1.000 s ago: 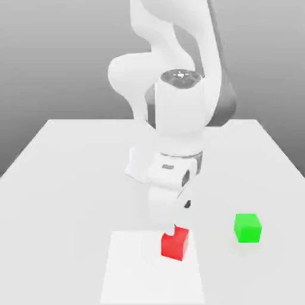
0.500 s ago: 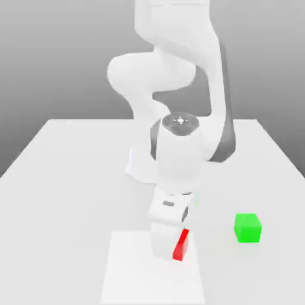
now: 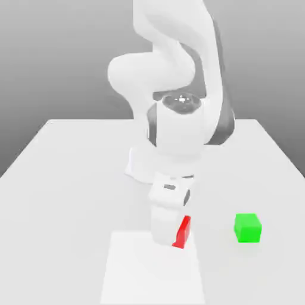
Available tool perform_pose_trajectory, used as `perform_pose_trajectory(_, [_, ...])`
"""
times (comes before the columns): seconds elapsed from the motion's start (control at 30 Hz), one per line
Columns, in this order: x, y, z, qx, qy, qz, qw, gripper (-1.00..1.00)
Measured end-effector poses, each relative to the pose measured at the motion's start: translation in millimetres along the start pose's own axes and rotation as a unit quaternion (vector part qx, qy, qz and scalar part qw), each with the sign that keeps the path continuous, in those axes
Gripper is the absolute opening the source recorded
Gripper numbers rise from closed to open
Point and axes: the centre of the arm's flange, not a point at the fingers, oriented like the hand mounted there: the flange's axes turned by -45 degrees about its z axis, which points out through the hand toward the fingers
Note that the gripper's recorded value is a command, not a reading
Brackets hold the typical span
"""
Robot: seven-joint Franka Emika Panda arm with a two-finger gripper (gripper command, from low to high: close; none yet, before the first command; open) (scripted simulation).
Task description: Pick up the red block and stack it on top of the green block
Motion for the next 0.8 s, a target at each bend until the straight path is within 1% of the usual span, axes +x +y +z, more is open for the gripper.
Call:
perform_pose_trajectory(0.1, [0,-4,-10,0.003,-0.001,-0.004,1.000,-1.00])
perform_pose_trajectory(0.27, [76,-55,-25,0.008,0.002,-0.157,0.988,-1.00])
perform_pose_trajectory(0.47, [140,-121,-44,0.005,0.000,-0.317,0.949,-1.00])
perform_pose_trajectory(0.67, [149,-132,5,0.004,0.000,-0.339,0.941,-1.00])
perform_pose_trajectory(0.7, [148,-132,13,0.004,0.000,-0.338,0.941,1.00])
perform_pose_trajectory(0.8, [148,-132,13,0.004,0.000,-0.338,0.941,1.00])
